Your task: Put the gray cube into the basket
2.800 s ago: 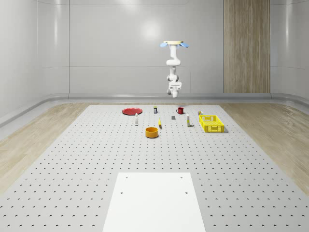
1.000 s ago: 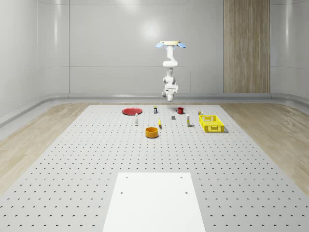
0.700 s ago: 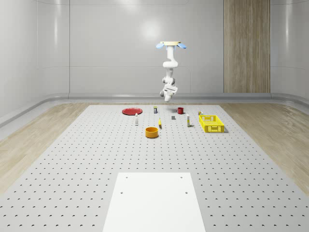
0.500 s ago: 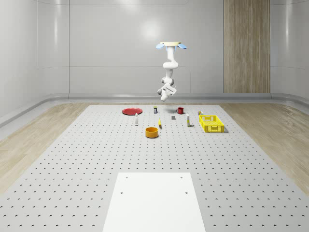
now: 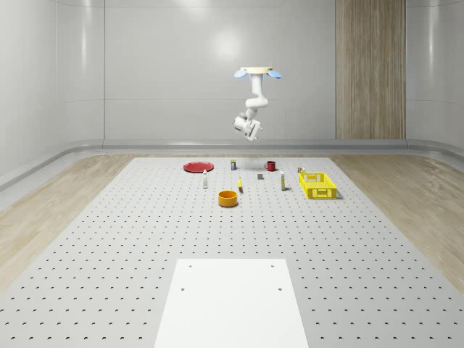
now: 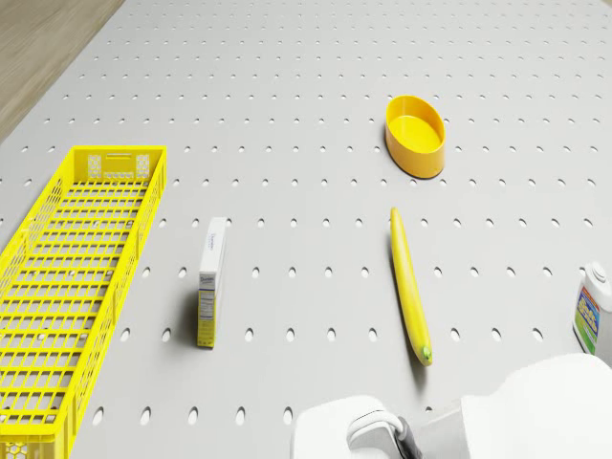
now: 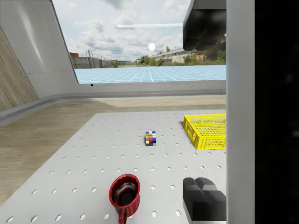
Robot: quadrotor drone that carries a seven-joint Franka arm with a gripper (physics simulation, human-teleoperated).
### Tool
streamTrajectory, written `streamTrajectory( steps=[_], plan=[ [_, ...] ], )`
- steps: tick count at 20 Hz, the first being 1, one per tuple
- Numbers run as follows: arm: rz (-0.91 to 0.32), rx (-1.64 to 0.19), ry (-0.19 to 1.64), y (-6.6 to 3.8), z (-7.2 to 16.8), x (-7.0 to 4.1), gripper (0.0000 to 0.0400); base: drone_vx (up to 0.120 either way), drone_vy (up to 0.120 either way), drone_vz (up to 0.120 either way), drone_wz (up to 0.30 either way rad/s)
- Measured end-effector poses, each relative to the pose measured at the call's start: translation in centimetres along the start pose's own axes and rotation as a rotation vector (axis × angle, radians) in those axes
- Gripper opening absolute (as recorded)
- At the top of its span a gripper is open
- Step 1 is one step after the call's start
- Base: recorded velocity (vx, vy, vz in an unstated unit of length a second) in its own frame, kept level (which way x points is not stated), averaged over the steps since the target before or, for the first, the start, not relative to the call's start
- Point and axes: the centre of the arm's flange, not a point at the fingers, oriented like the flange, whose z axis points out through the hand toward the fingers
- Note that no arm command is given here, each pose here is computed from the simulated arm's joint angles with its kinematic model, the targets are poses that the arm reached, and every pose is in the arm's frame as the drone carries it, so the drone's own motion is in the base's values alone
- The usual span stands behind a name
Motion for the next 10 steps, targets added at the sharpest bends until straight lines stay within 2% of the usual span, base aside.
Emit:
streamTrajectory(
  steps=[2,4,9,10],
  plan=[
    [-0.006,-0.179,0.179,-1.7,0.3,-1.8,0.0400,0.120,0.000,-0.120,0.000],
    [-0.011,-0.315,0.316,-3.0,1.0,-3.0,0.0400,0.120,0.000,-0.120,0.000],
    [-0.019,-0.510,0.516,-4.6,2.4,-4.7,0.0400,0.120,0.000,-0.120,0.000],
    [-0.020,-0.532,0.539,-4.8,2.6,-4.9,0.0400,0.000,0.000,-0.120,0.000]
  ],
)
